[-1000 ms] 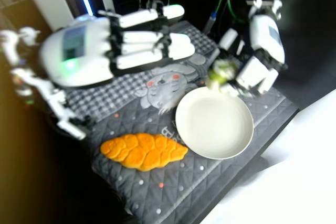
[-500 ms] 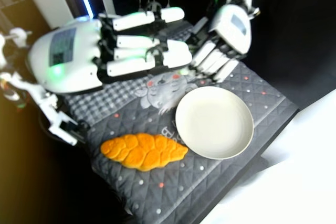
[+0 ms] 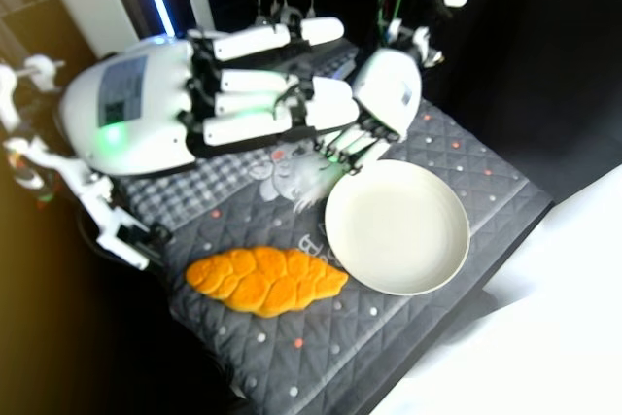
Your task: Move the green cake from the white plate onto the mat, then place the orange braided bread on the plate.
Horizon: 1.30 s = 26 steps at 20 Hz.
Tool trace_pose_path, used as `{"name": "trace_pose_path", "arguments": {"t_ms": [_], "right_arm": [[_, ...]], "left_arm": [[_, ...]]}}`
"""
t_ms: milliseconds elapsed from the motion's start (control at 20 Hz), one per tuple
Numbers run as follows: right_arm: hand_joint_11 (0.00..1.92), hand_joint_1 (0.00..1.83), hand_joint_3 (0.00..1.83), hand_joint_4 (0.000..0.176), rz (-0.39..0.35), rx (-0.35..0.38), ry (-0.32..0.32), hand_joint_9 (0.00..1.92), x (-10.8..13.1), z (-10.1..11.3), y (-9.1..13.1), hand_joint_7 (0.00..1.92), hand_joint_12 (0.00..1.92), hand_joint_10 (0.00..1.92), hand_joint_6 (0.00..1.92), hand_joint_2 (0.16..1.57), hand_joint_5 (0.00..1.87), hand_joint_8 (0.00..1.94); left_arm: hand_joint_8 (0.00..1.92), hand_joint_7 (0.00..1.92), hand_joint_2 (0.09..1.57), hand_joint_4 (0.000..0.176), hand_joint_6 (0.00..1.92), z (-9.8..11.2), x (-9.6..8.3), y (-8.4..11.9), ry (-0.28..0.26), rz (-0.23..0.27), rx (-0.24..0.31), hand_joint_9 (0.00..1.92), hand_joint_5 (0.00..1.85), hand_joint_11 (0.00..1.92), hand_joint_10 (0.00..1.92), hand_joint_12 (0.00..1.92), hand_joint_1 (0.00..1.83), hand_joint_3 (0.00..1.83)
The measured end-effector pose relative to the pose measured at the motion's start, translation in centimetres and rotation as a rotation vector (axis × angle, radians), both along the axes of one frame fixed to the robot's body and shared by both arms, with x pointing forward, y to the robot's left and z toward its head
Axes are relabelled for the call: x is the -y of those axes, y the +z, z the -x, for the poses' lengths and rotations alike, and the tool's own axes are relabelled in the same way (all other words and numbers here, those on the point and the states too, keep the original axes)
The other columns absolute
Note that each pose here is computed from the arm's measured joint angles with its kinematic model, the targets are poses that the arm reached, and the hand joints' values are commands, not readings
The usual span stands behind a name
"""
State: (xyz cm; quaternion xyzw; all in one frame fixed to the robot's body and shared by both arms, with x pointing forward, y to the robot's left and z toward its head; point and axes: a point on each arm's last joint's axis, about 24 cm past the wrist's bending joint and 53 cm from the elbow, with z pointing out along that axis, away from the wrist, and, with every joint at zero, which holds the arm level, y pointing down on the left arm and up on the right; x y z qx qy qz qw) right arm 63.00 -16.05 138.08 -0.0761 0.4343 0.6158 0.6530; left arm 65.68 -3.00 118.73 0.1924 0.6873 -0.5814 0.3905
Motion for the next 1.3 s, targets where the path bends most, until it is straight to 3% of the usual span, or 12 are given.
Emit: {"name": "trace_pose_path", "arguments": {"t_ms": [350,400,450,550,600,650,750,950,1050,1100,1250,1300], "right_arm": [[0.00,0.00,0.88,0.165,0.000,0.000,0.001,0.24,0.0,0.0,0.0,0.31,0.00,0.00,0.00,0.79,0.02,0.00],[0.00,0.00,0.88,0.163,0.000,0.000,0.001,0.23,0.0,0.0,0.0,0.30,0.00,0.00,0.00,0.79,0.02,0.00],[0.00,0.00,0.87,0.164,0.000,0.000,0.001,0.23,0.0,0.0,0.0,0.30,0.00,0.00,0.00,0.79,0.03,0.00],[0.00,0.00,0.84,0.169,0.000,-0.001,0.001,0.23,0.0,0.0,0.0,0.30,0.00,0.00,0.00,0.80,0.03,0.00],[0.00,0.00,0.81,0.164,0.000,-0.001,0.001,0.22,0.0,0.0,0.0,0.29,0.00,0.00,0.00,0.83,0.04,0.00],[0.00,0.00,0.81,0.162,0.000,0.000,0.001,0.22,0.0,0.0,0.0,0.29,0.00,0.00,0.00,0.84,0.05,0.00],[0.00,0.00,0.80,0.144,0.001,-0.001,0.001,0.22,0.0,0.0,0.0,0.28,0.00,0.00,0.00,0.89,0.05,0.00],[0.00,0.00,1.05,0.166,0.004,-0.010,-0.001,0.23,-0.2,-0.3,-0.3,0.27,0.00,0.00,0.00,0.75,0.00,0.00],[0.00,0.00,0.97,0.123,0.008,-0.022,0.001,0.22,-0.7,-0.6,-0.6,0.24,0.00,0.00,0.00,0.80,0.00,0.00],[0.00,0.00,0.93,0.138,0.013,-0.023,0.001,0.22,-0.8,-0.7,-0.8,0.22,0.00,0.00,0.00,0.82,0.00,0.00],[0.00,0.00,0.92,0.176,0.025,-0.034,-0.018,0.22,-0.5,-1.4,-1.1,0.22,0.00,0.00,0.00,0.81,0.00,0.00],[0.00,0.00,0.91,0.176,0.012,-0.038,-0.027,0.23,-0.1,-1.7,-0.9,0.21,0.00,0.01,0.00,0.79,0.00,0.00]], "left_arm": [[0.56,1.21,1.05,0.043,0.85,1.1,0.8,-1.6,-0.030,-0.035,0.001,1.16,1.07,0.61,0.11,1.22,1.24,0.00],[0.23,1.15,1.07,0.148,0.87,1.1,0.8,-1.7,-0.031,-0.040,0.004,1.11,1.04,0.56,0.05,1.18,1.08,0.00],[0.09,1.09,0.98,0.078,0.36,1.2,0.9,-1.8,-0.033,-0.047,0.007,1.04,0.91,0.47,0.01,1.19,0.98,0.00],[0.02,0.98,0.92,0.073,0.12,1.4,1.0,-1.9,-0.038,-0.054,0.012,0.93,0.85,0.38,0.00,1.19,0.93,0.00],[0.00,0.32,0.77,0.166,0.00,1.5,1.0,-1.9,-0.040,-0.054,0.012,0.46,0.47,0.04,0.00,1.10,0.85,0.00],[0.00,0.20,0.74,0.174,0.00,1.6,1.0,-1.9,-0.043,-0.056,0.018,0.32,0.39,0.01,0.00,1.02,0.84,0.00],[0.01,0.07,0.73,0.176,0.00,1.5,0.8,-1.2,-0.037,-0.046,0.030,0.13,0.24,0.00,0.01,0.81,0.79,0.00],[0.00,0.00,0.67,0.164,0.01,0.0,-1.3,1.1,0.023,0.014,0.051,0.02,0.07,0.00,0.01,0.39,0.81,0.00],[0.00,0.02,0.67,0.129,0.01,-0.9,-2.7,2.5,0.065,0.061,0.058,0.00,0.08,0.00,0.00,0.04,0.90,0.00],[0.01,0.05,0.68,0.159,0.01,-1.2,-3.4,3.2,0.083,0.084,0.064,0.05,0.09,0.07,0.02,0.06,0.91,0.00],[0.00,0.02,0.70,0.130,0.00,-2.7,-6.3,5.4,0.161,0.150,0.094,0.03,0.06,0.03,0.00,0.06,1.00,0.01],[0.00,0.00,0.70,0.167,0.00,-3.1,-7.5,5.8,0.195,0.168,0.101,0.02,0.04,0.07,0.00,0.09,1.00,0.01]]}}
